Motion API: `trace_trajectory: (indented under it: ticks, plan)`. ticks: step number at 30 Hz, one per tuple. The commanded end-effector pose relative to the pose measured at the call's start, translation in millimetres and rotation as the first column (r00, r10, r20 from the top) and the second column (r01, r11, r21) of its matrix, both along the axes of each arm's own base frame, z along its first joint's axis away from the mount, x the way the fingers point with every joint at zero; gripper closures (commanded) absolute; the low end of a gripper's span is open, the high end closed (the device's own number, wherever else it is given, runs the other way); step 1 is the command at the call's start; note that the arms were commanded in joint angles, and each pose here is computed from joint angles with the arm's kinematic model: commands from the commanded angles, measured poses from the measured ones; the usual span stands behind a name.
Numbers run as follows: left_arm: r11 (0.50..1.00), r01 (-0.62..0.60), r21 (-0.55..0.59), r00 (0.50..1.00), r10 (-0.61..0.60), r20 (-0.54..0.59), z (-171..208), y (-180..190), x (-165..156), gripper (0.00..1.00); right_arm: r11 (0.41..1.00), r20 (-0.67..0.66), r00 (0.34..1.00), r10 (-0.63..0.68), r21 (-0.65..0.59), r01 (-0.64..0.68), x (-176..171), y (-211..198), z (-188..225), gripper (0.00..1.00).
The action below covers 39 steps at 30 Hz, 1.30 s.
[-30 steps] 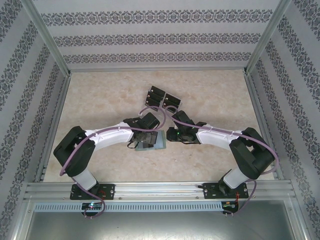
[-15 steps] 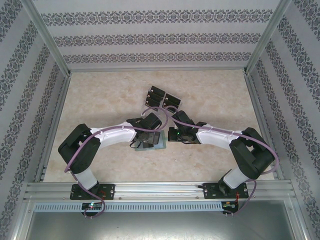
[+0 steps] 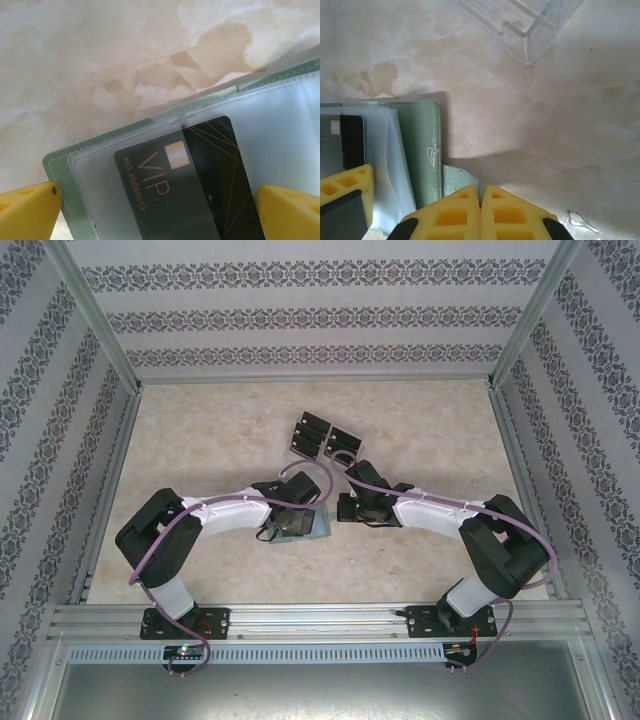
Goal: Put the credit cards into the card holder
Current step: Insert the credit card into the card slot.
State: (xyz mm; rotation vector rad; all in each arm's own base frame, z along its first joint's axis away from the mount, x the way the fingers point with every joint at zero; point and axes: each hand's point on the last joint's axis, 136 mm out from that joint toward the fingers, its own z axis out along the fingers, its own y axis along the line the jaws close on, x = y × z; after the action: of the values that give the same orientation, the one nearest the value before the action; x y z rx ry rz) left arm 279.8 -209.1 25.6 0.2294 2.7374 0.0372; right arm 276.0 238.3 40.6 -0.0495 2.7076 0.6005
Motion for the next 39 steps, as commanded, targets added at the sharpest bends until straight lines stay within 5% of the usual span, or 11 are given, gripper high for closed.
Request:
trace_trajectory:
  ticks: [1,27,39]
  plan:
    - [1.000,-0.019,0.023,0.999,0.018,0.036,7.5,9.2,-1.0,0.00,0.999,0.001,1.000,-0.014,-0.035,0.015,0.2,-12.0,-3.5,1.00]
    - [0.996,-0.078,0.030,0.995,0.076,0.070,15.0,27.5,0.8,0.00,0.999,0.000,0.999,-0.041,-0.028,0.041,-8.0,-28.1,0.3,1.00]
    - [0.997,-0.024,-0.075,0.994,0.032,0.105,29.7,-2.4,17.7,0.00,1.000,0.000,1.000,-0.017,-0.008,0.017,-9.4,-23.8,-0.2,1.00]
